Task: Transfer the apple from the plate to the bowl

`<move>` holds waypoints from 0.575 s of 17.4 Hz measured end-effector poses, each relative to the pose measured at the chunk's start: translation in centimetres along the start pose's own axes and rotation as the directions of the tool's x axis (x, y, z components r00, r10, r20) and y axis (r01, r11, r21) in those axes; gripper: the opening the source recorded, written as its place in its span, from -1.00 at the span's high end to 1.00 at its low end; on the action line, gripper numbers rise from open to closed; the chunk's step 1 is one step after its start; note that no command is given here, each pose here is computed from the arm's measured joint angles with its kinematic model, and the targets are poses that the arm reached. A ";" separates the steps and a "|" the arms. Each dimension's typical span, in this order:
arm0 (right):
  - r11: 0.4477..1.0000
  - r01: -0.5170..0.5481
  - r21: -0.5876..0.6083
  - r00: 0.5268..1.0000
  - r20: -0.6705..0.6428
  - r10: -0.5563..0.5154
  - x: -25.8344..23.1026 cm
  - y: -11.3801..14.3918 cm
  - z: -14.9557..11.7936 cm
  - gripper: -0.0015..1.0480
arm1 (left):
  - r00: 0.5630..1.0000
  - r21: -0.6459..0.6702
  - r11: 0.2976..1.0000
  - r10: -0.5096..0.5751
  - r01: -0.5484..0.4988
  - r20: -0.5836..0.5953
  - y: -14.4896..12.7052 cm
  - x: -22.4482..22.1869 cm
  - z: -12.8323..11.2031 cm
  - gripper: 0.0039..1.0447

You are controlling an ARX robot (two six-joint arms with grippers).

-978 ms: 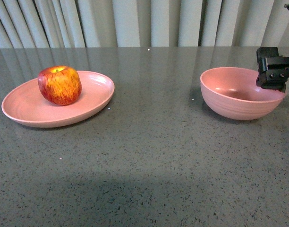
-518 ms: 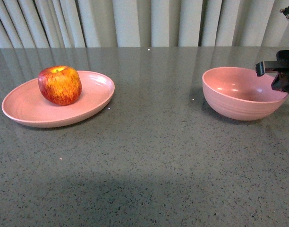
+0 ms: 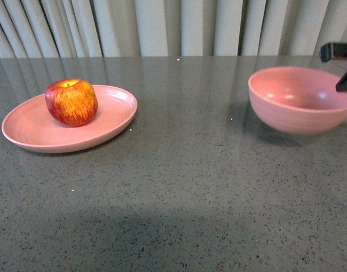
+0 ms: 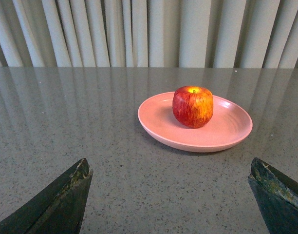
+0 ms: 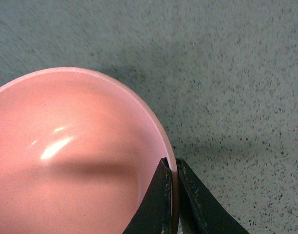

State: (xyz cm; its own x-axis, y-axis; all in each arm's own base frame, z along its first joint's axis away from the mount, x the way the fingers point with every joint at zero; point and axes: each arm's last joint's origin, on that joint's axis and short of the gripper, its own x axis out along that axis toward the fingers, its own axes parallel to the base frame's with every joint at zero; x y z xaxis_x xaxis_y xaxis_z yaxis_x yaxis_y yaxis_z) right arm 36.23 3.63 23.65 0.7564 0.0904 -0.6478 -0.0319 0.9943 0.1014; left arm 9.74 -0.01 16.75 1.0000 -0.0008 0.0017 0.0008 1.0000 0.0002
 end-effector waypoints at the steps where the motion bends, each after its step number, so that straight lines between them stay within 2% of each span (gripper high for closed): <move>1: 1.000 -0.024 0.001 0.999 0.037 0.024 -1.1 0.5 1.2 0.95 | 1.000 0.000 1.000 0.000 0.000 0.000 0.0 0.0 0.0 -0.88; 3: 0.998 -0.069 -0.012 0.992 0.103 0.070 -2.9 2.1 3.2 0.95 | 1.000 0.000 1.000 0.000 0.000 0.000 0.0 0.0 0.0 -0.88; 5: 0.992 -0.119 -0.033 0.984 0.127 0.123 -3.7 4.3 4.0 0.95 | 1.000 0.000 1.000 0.000 0.000 0.000 0.0 0.0 0.0 -0.88; 10: 0.979 -0.191 -0.071 0.981 0.030 0.194 -1.2 9.3 2.2 0.95 | 1.000 0.000 1.000 0.000 0.000 -0.001 0.0 0.0 0.0 -0.88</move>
State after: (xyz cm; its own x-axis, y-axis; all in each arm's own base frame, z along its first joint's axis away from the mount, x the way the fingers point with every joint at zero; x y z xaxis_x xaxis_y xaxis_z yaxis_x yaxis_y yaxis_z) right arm 36.43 12.60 27.00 0.7554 0.2793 -0.5927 -0.2219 0.9602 0.1697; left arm 9.74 -0.01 16.74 1.0000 -0.0008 0.0010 0.0008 1.0000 0.0002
